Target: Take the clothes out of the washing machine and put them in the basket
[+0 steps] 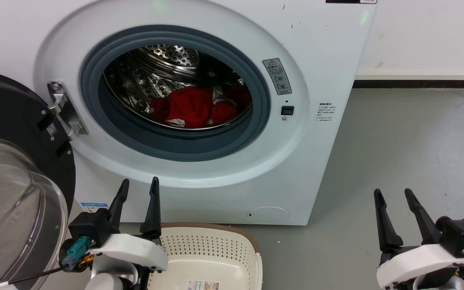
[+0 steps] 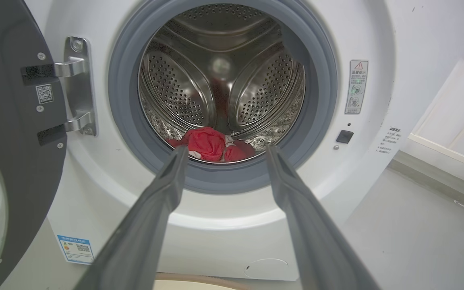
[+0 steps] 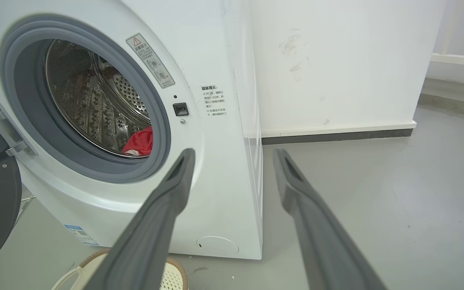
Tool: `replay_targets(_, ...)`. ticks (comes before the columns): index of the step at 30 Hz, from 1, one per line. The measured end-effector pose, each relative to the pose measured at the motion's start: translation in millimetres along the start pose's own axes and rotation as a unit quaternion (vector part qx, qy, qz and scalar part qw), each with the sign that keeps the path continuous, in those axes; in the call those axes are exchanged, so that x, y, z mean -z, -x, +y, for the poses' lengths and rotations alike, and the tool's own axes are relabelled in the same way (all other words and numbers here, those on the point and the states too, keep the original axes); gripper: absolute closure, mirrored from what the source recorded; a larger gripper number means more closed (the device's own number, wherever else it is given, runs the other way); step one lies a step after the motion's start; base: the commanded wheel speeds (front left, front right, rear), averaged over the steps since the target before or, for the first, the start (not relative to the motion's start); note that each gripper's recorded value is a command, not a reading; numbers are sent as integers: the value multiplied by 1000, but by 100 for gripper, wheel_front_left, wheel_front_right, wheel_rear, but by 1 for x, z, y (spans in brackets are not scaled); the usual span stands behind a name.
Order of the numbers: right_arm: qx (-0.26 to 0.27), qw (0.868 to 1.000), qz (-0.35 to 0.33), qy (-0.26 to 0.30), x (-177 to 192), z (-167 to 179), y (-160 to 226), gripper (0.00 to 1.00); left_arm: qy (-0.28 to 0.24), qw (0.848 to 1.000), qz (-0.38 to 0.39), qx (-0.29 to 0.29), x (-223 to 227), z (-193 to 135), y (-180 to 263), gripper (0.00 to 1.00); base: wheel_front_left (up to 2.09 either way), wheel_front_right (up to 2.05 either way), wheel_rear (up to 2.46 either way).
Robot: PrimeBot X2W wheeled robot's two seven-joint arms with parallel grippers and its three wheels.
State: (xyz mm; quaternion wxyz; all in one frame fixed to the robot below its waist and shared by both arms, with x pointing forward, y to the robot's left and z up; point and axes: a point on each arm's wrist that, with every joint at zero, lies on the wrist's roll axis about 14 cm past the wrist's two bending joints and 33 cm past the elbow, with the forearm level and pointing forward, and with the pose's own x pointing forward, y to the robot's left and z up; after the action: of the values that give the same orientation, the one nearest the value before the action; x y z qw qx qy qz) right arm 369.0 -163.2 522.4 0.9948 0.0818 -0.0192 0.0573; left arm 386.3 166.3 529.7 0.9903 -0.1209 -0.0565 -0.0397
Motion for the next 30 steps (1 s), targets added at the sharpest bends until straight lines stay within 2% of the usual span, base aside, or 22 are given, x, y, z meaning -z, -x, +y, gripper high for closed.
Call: replay_targets(30,-22,995,-7,102,-1,11,3,0,-107,994,-12,16,-2,-5,1,0,0,0,0)
